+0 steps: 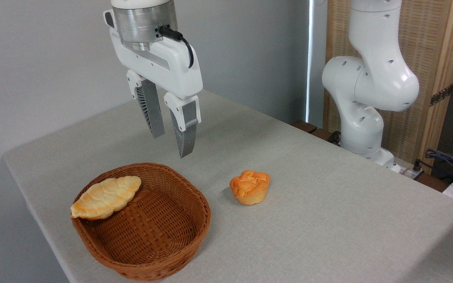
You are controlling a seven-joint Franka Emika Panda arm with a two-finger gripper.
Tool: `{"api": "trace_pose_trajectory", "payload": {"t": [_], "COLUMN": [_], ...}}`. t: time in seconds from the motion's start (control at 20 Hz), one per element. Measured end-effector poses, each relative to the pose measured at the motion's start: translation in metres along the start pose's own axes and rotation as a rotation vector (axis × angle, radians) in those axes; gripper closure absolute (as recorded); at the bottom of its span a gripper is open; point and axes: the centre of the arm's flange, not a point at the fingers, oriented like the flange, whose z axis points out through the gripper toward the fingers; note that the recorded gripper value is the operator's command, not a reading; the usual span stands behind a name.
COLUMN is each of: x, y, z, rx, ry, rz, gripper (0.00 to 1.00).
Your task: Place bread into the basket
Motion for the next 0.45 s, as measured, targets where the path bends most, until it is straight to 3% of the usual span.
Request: {"api": "trace_pose_trajectory", "payload": {"t": [0.2,0.45], "x": [-0.0003,0.0024], "y": [0.0017,0.005], "z": [0.001,0.0012], "rx": [0.058,0.063], "ry": [-0.065,-0.069], "rz": [0.023,0.032], "gripper": [0.0,0.0]}}
